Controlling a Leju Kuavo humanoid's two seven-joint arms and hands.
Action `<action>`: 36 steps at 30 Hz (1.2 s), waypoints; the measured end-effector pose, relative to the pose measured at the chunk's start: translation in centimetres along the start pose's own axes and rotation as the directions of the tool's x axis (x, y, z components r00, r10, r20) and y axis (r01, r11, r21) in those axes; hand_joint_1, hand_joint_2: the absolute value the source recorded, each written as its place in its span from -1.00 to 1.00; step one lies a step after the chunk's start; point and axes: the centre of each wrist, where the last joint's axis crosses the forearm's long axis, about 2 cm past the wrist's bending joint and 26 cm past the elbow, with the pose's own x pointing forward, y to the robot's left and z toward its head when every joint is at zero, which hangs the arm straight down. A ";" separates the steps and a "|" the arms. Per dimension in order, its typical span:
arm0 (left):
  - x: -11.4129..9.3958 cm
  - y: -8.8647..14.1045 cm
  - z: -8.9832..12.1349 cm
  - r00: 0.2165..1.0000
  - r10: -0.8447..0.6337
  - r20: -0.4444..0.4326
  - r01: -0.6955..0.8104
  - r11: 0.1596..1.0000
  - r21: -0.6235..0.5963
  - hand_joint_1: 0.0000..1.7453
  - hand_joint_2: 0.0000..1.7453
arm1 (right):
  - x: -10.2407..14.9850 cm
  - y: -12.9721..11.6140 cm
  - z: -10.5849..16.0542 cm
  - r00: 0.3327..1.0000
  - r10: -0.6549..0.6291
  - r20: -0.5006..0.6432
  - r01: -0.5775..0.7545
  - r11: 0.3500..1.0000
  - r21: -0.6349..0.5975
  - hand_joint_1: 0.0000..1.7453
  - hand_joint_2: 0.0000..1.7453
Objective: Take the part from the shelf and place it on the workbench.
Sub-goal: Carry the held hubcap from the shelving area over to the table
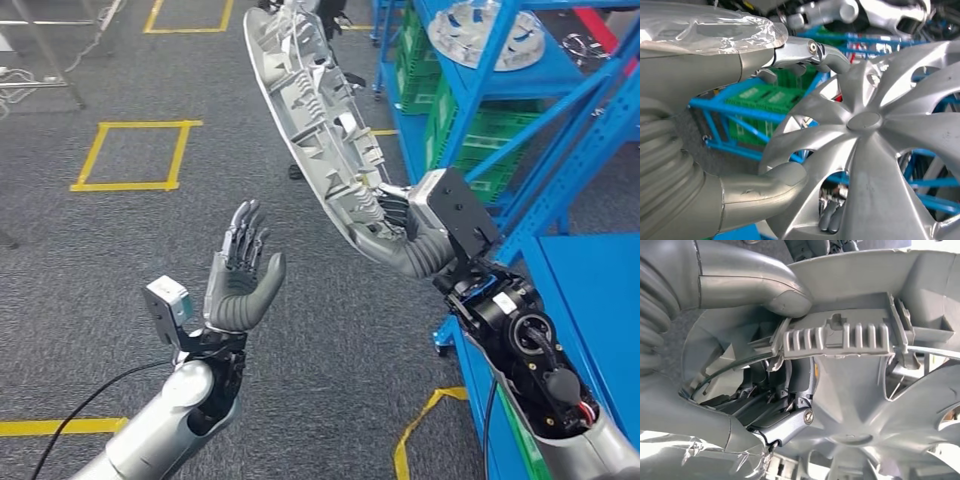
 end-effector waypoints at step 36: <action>-0.8 1.2 0.8 0.995 -0.095 0.028 0.092 0.991 0.093 -1.00 1.00 | -1.4 -0.2 2.2 0.998 -0.021 -0.058 0.015 0.994 -0.110 1.00 1.00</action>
